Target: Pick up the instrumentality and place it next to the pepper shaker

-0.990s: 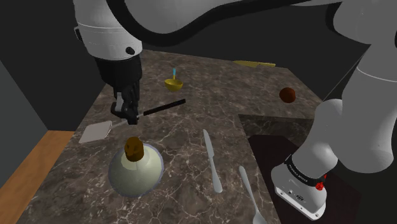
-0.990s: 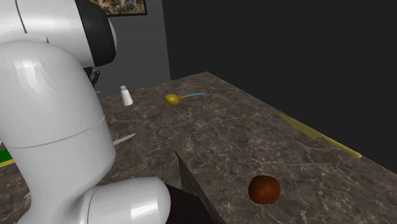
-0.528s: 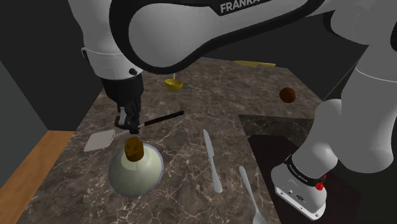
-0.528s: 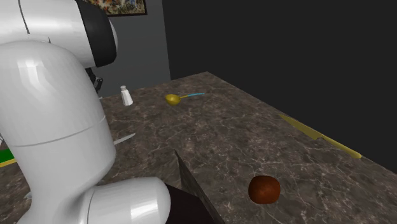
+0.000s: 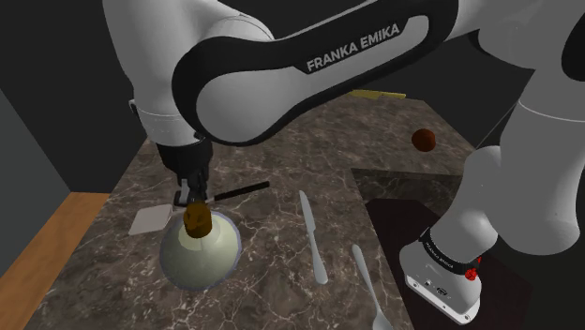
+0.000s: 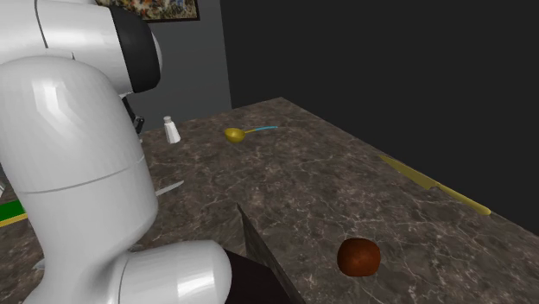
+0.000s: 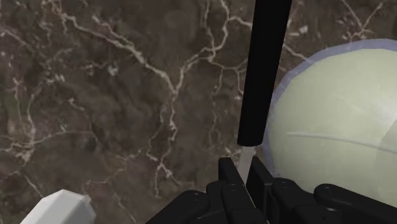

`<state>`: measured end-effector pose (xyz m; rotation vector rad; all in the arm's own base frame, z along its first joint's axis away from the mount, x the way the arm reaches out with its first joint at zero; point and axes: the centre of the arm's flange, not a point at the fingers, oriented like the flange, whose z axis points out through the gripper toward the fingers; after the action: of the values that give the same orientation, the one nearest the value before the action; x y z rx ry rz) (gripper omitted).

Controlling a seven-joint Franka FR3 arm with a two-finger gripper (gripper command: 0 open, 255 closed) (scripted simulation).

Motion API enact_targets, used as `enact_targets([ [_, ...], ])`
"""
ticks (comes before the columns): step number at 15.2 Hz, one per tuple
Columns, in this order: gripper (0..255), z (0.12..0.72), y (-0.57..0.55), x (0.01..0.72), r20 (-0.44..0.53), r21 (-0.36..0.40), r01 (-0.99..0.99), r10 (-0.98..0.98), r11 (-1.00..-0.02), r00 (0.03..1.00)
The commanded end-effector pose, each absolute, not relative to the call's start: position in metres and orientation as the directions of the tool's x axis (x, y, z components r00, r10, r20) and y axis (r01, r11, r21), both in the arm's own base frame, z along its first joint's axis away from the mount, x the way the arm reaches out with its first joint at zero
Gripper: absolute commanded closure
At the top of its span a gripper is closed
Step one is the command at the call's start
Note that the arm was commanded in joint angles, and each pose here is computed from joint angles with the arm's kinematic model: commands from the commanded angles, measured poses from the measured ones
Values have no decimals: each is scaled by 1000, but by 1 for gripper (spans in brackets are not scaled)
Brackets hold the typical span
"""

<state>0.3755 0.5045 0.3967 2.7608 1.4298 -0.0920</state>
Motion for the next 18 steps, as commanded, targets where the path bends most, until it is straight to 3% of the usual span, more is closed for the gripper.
enact_targets([
  [1,255,387,505,375,-66,0,817,815,-577,576],
  [8,255,351,505,375,-66,0,817,815,-577,576],
  [15,255,351,505,375,-66,0,817,815,-577,576],
  [16,0,354,498,372,-66,1,817,815,-577,576],
  [18,0,362,499,376,-66,0,817,815,-577,576],
])
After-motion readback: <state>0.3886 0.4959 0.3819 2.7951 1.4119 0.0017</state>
